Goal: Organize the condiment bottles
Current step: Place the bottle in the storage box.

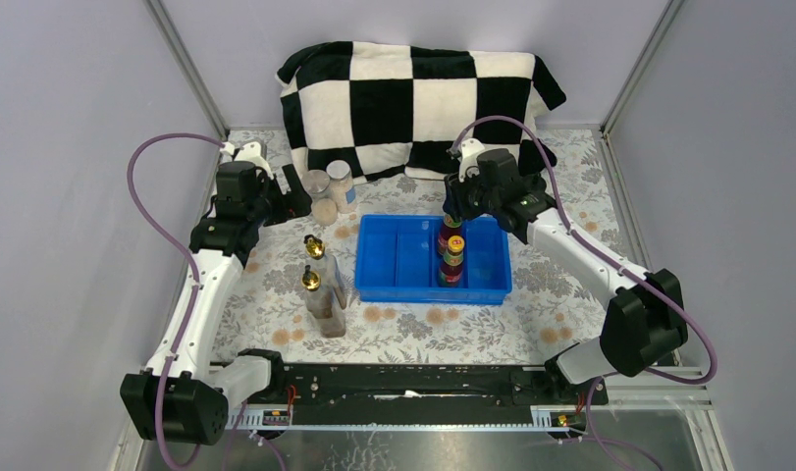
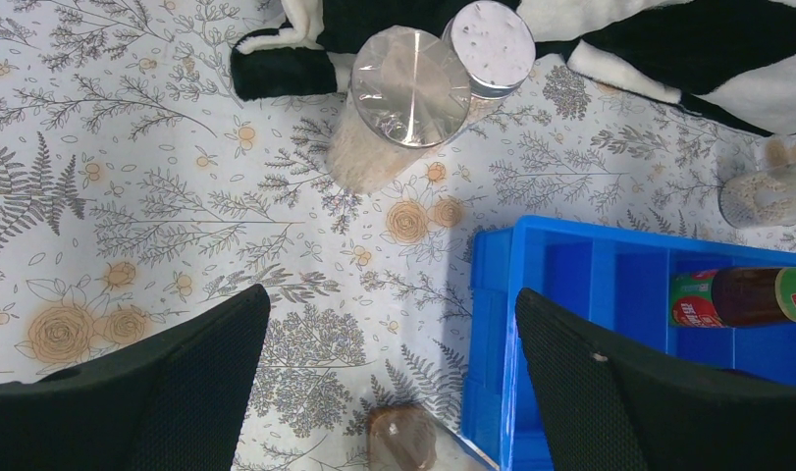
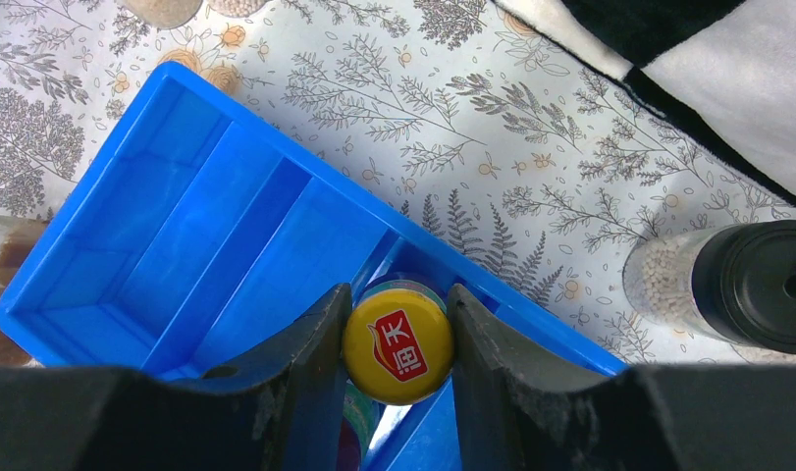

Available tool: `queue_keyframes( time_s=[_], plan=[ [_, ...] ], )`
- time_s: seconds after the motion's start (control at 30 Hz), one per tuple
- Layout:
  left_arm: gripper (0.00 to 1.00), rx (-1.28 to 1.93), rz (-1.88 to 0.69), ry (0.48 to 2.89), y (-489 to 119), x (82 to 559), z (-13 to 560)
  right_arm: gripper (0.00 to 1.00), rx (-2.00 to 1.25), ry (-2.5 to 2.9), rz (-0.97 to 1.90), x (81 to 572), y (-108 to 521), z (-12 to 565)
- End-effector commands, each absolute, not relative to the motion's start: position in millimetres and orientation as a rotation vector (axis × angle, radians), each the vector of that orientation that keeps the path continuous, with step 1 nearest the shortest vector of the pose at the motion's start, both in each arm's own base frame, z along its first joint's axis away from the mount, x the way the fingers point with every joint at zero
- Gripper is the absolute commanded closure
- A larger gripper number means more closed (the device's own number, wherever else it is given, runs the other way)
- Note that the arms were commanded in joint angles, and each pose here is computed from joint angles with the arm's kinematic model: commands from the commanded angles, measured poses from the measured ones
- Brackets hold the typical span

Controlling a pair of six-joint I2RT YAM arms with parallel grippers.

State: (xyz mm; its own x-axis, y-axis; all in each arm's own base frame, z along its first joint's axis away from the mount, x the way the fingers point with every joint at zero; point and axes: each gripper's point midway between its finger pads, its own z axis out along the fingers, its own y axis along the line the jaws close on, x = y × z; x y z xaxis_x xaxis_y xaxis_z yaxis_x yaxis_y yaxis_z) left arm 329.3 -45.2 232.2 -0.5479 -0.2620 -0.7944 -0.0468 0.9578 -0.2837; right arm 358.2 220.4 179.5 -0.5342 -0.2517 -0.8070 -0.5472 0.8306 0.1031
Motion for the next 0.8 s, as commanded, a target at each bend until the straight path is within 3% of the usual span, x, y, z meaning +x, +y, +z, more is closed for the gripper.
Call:
queue_keyframes(
  time_s=[0.0, 0.2, 0.3, 0.43, 0.53, 0.77],
  plan=[
    [0.01, -0.193, -0.282, 2.094, -45, 334, 239, 0.68, -0.55, 1.982, 0.488, 370, 231, 225],
    [0.01, -0.194, -0.285, 2.093, -46, 334, 239, 0.66, -0.555, 1.989, 0.491, 368, 232, 223],
    [0.01, -0.193, -0.287, 2.094, -46, 334, 239, 0.56, -0.549, 2.0, 0.5, 365, 234, 220],
    [0.01, -0.193, -0.288, 2.095, -46, 334, 238, 0.34, -0.538, 2.015, 0.504, 364, 233, 217],
    [0.01, -0.192, -0.289, 2.095, -46, 334, 238, 0.26, -0.542, 2.022, 0.506, 362, 235, 215],
    [0.01, -0.193, -0.288, 2.096, -46, 334, 237, 0.18, -0.535, 2.013, 0.493, 359, 235, 221]
  ],
)
